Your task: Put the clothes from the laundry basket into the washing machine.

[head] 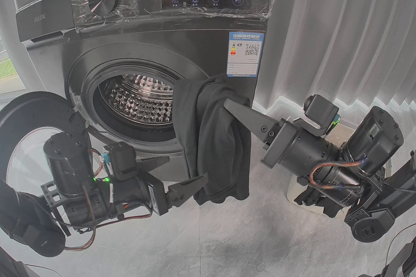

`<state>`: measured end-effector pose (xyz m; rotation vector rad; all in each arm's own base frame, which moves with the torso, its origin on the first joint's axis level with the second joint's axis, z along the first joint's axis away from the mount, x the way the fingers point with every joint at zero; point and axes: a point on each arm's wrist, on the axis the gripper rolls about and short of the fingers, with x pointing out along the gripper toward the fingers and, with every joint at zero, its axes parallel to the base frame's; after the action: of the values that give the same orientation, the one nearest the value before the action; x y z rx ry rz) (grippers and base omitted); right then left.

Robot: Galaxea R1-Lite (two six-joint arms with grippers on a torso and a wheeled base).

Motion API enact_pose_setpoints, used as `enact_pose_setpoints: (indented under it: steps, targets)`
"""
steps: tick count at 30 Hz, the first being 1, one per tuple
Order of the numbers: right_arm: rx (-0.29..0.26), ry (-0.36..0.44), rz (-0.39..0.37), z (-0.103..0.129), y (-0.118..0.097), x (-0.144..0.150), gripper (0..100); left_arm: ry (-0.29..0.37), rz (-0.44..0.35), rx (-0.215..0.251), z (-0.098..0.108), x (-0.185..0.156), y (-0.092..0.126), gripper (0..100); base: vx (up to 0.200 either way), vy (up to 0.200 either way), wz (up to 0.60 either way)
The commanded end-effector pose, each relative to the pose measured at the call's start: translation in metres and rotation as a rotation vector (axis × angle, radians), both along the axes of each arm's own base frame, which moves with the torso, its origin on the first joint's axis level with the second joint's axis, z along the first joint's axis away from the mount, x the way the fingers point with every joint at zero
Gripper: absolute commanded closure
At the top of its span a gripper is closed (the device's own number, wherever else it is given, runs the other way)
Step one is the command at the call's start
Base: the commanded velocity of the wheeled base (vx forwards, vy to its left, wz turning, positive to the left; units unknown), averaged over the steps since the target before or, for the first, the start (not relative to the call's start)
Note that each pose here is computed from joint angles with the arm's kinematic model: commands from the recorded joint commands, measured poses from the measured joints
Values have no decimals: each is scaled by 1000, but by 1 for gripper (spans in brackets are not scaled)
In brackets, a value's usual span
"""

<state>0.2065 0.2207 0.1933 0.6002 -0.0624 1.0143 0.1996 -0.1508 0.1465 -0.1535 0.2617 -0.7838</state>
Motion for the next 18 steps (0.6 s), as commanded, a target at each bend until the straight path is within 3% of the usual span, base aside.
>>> enact_pose_setpoints:
  steps: [1, 10, 18]
  targets:
    - [4, -4, -1, 1, -1, 0, 100, 79, -30, 28, -27, 8, -17, 0, 0, 0, 0]
    - [2, -2, 2, 0, 0, -1, 100, 75, -91, -7, -50, 15, -31, 0, 0, 0, 0]
    - [1, -3, 0, 0, -1, -1, 100, 51, -87, -25, -70, 24, -38, 0, 0, 0, 0]
